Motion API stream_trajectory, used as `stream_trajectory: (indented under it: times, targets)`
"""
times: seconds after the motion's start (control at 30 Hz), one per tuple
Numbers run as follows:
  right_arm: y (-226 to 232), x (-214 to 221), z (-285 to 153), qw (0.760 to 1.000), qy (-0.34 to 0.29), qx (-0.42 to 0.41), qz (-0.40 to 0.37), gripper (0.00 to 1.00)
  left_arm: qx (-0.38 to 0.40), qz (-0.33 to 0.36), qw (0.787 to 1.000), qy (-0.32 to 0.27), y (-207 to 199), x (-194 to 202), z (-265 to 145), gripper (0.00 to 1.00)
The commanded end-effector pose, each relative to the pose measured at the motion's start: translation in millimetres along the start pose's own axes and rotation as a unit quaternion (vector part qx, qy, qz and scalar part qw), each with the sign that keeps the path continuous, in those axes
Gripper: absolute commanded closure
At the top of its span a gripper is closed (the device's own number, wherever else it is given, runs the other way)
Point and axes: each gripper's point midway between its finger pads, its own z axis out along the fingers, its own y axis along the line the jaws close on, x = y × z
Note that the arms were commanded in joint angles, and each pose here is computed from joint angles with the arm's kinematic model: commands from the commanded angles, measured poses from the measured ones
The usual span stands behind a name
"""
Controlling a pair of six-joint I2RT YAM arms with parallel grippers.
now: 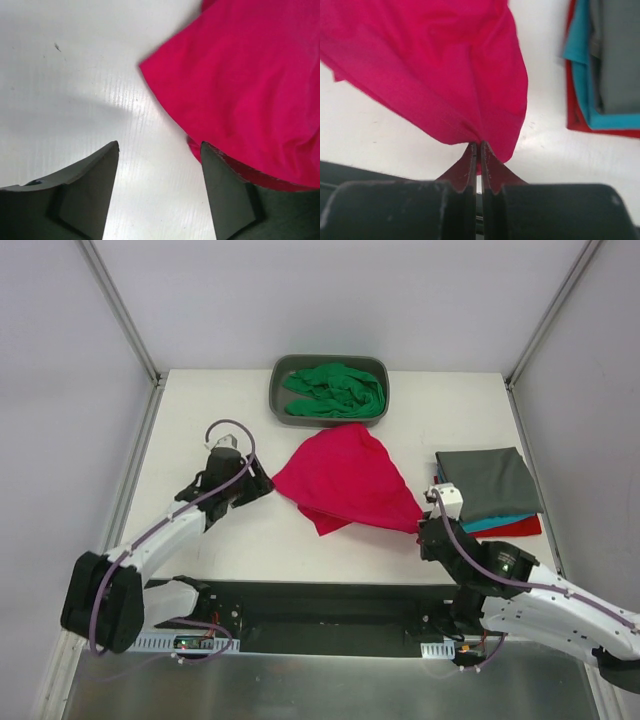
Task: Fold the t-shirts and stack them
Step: Flatten out the tshirt
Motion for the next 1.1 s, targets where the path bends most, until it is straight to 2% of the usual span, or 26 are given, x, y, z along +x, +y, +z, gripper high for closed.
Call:
stream_trajectory:
  times: [0.0, 0.1, 0.27, 0.43, 0.53, 0.57, 0.73, 0.87, 1.07]
  targets:
    - [-57, 6, -21, 0.992, -0.006, 0.118, 0.05, 0.99, 0.003, 0.003, 1.0, 0.019, -21, -15, 14, 0.32]
    - [-61, 8, -24, 0.991, -0.016, 0.112, 0.067, 0.99, 0.012, -0.01, 0.997, 0.076, -27, 4, 30, 0.32]
    - [-60, 6, -23, 0.992, -0.024, 0.106, 0.07, 0.99, 0.001, 0.004, 0.991, 0.137, -26, 34, 53, 0.31]
    - [-52, 6, -16, 0.993, -0.016, 0.101, 0.052, 0.99, 0.012, 0.089, 0.98, 0.177, -36, 54, 65, 0.32]
    - [-48, 6, -14, 0.994, -0.012, 0.097, 0.047, 0.99, -0.042, 0.128, 0.969, 0.209, -18, 68, 66, 0.36]
    - [-47, 6, -13, 0.994, -0.012, 0.095, 0.045, 0.99, -0.06, 0.135, 0.967, 0.208, -15, 67, 67, 0.39]
    - [-38, 4, -8, 0.996, -0.019, 0.075, 0.038, 0.99, -0.149, 0.168, 0.954, 0.198, 7, 68, 65, 0.41]
    - [-37, 3, -8, 0.996, -0.024, 0.069, 0.041, 0.99, -0.17, 0.17, 0.947, 0.212, 10, 71, 71, 0.5]
    - [-34, 7, -5, 0.997, -0.019, 0.062, 0.039, 0.99, -0.162, 0.176, 0.945, 0.222, 2, 75, 78, 0.76]
